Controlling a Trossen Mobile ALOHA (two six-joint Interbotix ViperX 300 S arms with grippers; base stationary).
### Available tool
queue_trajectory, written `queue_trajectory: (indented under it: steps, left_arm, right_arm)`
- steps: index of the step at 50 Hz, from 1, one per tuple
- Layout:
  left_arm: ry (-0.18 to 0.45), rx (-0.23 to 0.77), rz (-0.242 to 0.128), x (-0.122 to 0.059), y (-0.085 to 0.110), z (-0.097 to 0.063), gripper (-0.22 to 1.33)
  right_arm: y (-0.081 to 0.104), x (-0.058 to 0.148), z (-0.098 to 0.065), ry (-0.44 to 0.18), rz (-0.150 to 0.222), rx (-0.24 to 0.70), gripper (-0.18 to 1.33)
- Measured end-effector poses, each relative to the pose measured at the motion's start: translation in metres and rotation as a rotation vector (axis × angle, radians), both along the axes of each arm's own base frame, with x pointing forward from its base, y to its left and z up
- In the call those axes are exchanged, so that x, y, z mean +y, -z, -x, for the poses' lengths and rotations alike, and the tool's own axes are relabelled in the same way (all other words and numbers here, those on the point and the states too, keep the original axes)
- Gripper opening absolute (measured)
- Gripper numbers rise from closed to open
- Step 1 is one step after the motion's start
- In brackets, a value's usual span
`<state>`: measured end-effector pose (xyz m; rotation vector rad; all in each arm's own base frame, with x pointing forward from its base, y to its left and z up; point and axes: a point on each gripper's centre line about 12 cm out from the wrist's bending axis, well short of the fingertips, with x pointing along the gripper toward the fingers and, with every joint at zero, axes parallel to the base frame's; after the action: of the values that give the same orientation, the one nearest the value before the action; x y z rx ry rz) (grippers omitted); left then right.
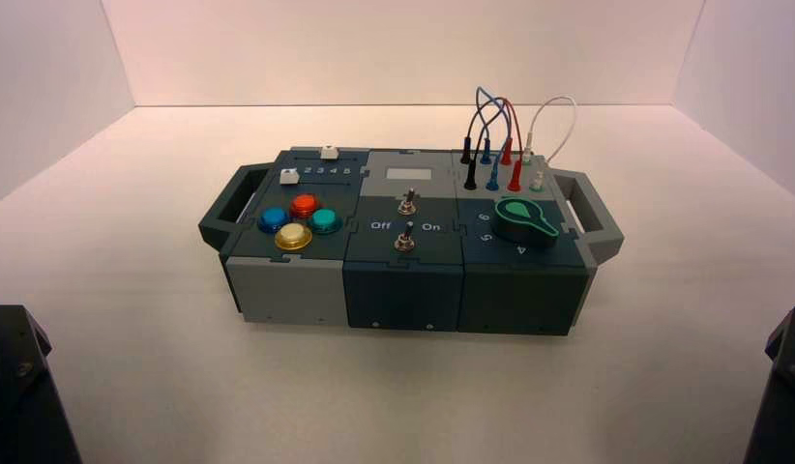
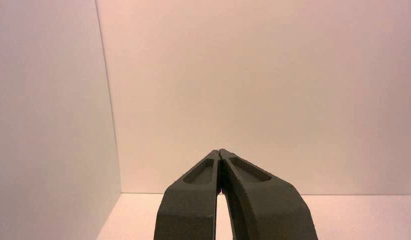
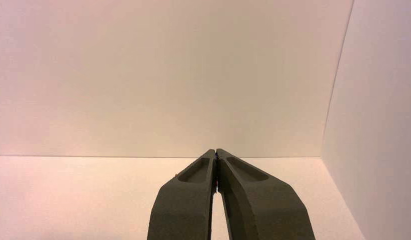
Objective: Rotate the box clockwise.
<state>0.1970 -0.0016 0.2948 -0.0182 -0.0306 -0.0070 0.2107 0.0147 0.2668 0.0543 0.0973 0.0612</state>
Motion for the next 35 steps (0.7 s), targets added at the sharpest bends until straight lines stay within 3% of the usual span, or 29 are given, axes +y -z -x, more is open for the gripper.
queue_trajectory:
  steps: [24,35]
  left_arm:
    - [0.000,0.009,-0.002,0.0000,0.0011,0.0000,-0.16]
    - [0.025,0.081,0.000,-0.0048,0.0012,-0.0017,-0.16]
  right_arm:
    - [0.0014,0.0001,-0.0001,-0.001,0.001,0.011,-0.14]
    - [-0.0021,0.0026,-0.0057,-0.013,0.004,0.078,-0.14]
